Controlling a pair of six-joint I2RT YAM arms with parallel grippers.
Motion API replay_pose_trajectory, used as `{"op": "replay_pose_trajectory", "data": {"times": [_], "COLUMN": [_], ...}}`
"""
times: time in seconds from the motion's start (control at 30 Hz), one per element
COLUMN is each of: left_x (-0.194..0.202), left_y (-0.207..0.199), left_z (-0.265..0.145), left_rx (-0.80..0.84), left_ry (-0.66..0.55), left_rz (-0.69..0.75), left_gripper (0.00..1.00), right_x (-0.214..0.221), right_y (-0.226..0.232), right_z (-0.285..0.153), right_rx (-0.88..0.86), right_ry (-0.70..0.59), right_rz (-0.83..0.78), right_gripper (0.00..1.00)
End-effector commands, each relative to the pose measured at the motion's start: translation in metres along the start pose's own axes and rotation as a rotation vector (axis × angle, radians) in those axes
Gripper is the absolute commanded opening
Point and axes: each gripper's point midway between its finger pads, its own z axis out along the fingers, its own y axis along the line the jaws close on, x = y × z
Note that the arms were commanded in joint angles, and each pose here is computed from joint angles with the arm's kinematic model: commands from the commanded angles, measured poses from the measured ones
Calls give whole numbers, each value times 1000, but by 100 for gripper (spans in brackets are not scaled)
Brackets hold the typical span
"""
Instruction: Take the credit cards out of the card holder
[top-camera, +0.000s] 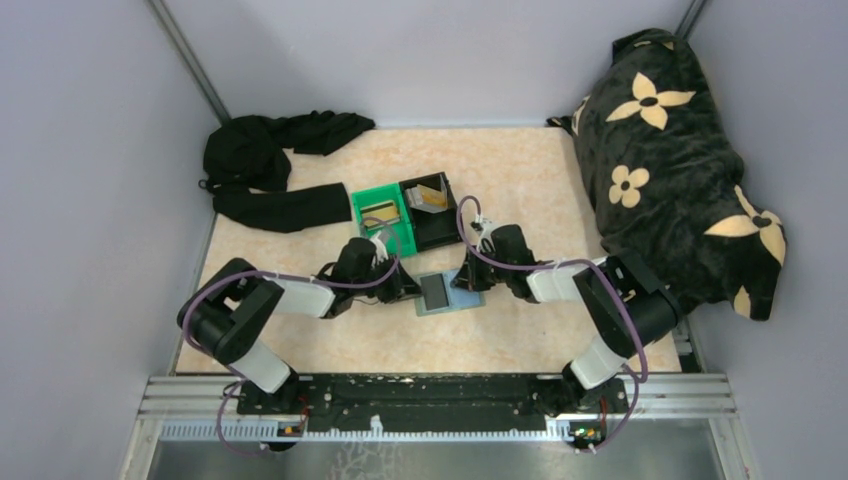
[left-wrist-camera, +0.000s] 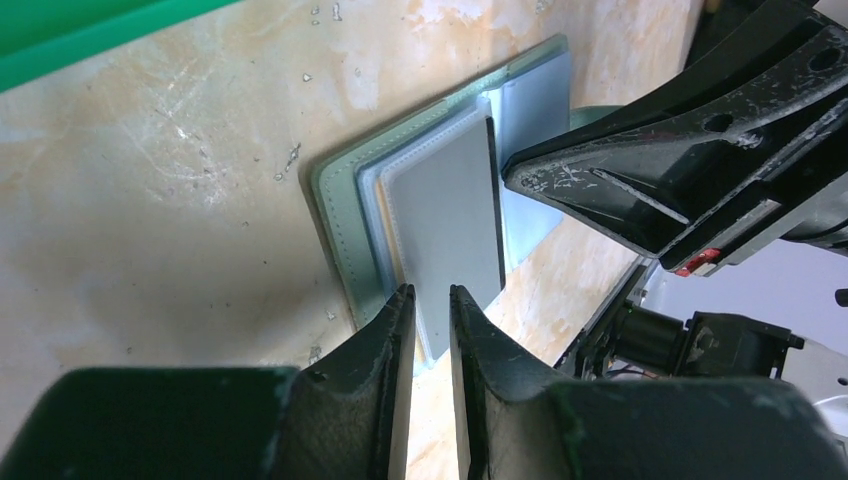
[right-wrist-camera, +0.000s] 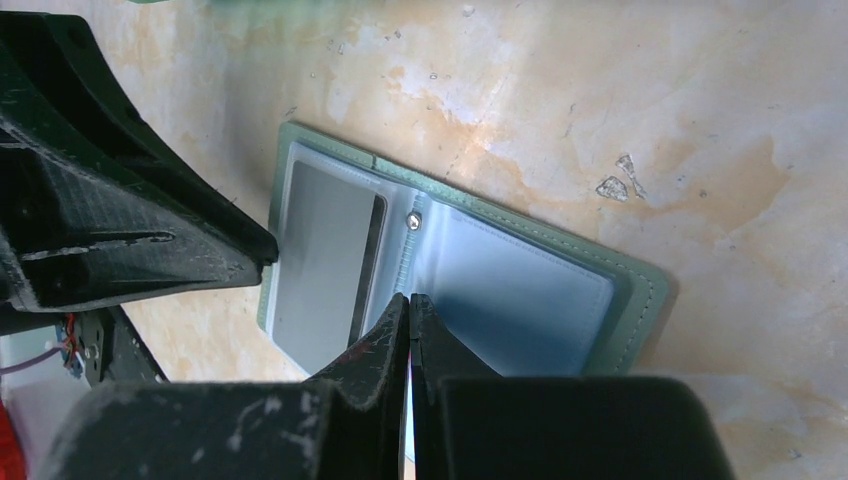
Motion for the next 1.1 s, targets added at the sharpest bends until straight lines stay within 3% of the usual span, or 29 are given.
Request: {"op": "replay_pose_trajectory", "data": {"times": [0.0,0.13,0.33,0.53,1.07], "left_x": [-2,1,5,8,10], "left_y": [-10,-9,-5,0,2], "left_z": [9,17,20,20,22], "left_rx": [43,44,39,32,31], "left_ry": [10,30,46,52,61], "left_rz": [8,7,-3,-11,-11], "left_gripper": [25,25,25,25,25], "right_x": [-1,-2,-9,-13,-16], "right_y": [0,0,3,7,7], "right_z": [3,1,-8,-11,-23], "right_rx": [-15,-15,-8,-25,-70], "right_ry": [-4,-6,-41,-45,-90], "right_rz": [-3,-4,-8,-22,14], "right_gripper": [0,0,23,37,35]}}
